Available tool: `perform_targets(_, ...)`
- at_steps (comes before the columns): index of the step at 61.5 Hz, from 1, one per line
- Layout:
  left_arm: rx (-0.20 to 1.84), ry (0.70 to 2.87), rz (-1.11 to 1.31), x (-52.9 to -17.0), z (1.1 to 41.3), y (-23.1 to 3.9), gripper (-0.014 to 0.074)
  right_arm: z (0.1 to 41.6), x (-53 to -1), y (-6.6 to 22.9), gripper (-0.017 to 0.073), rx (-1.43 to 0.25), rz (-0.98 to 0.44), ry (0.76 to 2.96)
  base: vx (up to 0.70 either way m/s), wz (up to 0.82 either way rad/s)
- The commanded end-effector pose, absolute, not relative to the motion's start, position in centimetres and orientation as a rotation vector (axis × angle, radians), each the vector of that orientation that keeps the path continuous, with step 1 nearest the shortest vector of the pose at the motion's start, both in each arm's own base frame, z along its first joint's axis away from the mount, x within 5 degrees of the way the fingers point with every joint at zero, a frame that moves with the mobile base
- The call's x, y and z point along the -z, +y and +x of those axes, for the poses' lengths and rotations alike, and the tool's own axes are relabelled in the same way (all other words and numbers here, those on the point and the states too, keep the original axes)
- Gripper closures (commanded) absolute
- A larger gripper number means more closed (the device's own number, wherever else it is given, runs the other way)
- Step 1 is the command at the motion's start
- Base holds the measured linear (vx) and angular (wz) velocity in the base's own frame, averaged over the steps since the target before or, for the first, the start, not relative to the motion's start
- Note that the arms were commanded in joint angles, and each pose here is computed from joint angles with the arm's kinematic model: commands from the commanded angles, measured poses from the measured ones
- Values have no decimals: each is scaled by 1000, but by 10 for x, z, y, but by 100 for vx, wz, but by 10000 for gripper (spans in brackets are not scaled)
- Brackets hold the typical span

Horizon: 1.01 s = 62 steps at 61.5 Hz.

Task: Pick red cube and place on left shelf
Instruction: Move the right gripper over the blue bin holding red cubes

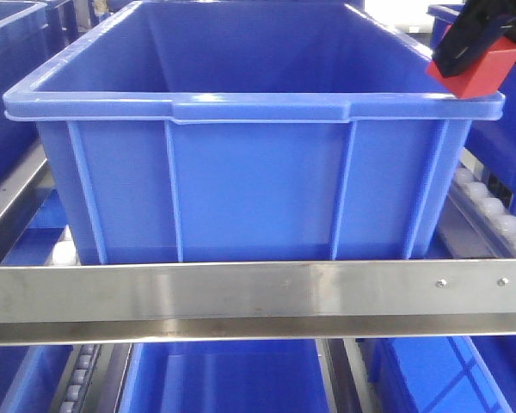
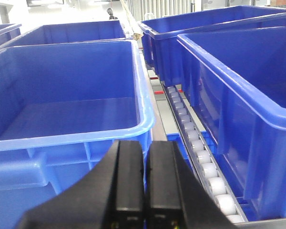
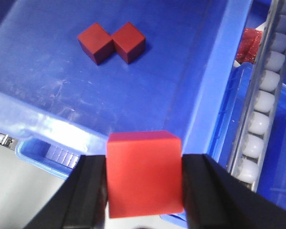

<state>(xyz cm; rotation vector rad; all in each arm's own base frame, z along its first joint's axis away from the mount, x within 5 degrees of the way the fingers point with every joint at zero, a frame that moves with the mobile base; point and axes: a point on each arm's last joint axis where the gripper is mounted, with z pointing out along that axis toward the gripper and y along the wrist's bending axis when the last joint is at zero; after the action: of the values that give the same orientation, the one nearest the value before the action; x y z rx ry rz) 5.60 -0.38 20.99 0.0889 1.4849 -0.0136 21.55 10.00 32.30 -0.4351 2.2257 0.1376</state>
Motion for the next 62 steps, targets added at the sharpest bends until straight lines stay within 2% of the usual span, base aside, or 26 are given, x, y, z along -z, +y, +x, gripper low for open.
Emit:
perform_targets(1,14,1431,79,-210,57,-3,488,216,-344,101,501,-160,-432,2109,0,0)
perform_targets(62,14,1431,79,-210,57,-3,488,218,-346,102,501,-174,-431,2077,0,0)
